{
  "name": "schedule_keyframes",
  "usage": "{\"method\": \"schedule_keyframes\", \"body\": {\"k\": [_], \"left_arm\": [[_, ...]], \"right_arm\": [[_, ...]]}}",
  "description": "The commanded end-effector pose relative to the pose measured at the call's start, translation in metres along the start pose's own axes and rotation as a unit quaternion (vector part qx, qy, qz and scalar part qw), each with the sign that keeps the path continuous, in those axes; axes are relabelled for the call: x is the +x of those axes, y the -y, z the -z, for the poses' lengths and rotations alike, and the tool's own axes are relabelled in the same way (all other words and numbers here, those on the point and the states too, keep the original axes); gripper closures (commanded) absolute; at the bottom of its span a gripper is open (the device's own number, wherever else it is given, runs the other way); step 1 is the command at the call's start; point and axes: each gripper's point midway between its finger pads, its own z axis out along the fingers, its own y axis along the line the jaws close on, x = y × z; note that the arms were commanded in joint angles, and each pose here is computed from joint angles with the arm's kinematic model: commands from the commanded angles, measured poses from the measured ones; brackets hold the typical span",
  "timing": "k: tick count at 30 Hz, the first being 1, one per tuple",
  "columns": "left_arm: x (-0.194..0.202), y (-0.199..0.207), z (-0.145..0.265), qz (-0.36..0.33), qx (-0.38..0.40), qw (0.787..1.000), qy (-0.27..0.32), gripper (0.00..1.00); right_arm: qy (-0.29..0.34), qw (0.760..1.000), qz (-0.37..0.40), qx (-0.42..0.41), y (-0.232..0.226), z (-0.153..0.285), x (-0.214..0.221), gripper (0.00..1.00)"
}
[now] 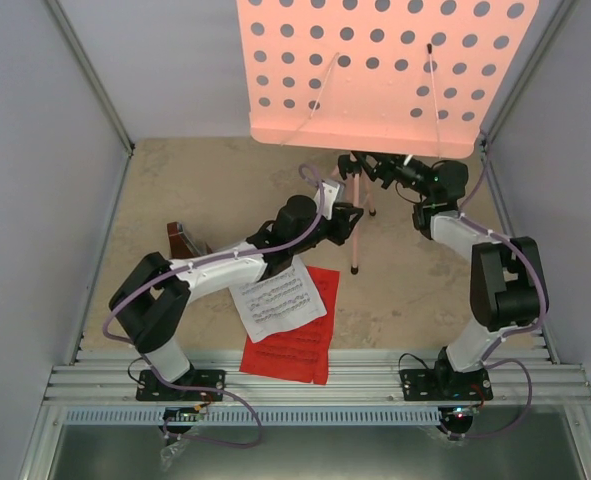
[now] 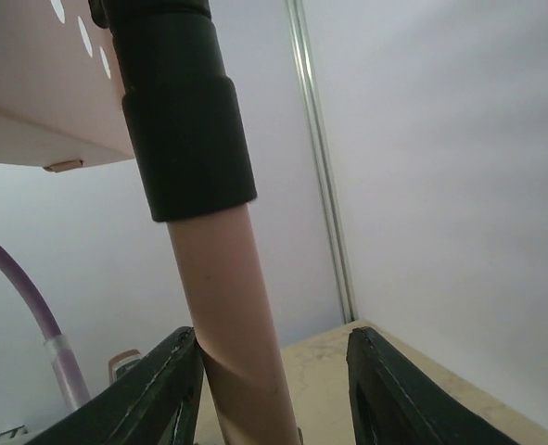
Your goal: Pack up the instrument practice props
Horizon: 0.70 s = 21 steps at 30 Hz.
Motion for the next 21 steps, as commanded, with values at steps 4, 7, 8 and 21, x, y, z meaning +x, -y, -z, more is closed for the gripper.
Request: {"method": "schedule_keyframes", "body": {"k": [4, 7, 8, 21], "left_arm": [[0.002, -0.012, -0.013, -0.017, -0.032, 0.999, -0.005, 0.74], [0.006, -0.019, -0.016, -0.019, -0.049, 0.999, -0.007, 0.8], [0.007, -0.02, -0.017, -0.02, -0.05, 0.998, -0.009, 0.82], [-0.021, 0.001, 0.03, -0.053, -0.015, 0.997, 0.054, 0.54]], "right_arm": [[-0.011, 0.998, 0.017, -0.058, -0.01, -0.013, -0.008, 0.58], [-0.019, 0.997, 0.017, -0.077, -0.016, -0.016, -0.008, 0.6], [-0.02, 0.996, 0.02, -0.082, -0.017, -0.017, -0.007, 0.61], [-0.018, 0.995, 0.035, -0.094, -0.042, -0.008, -0.016, 1.0]]}}
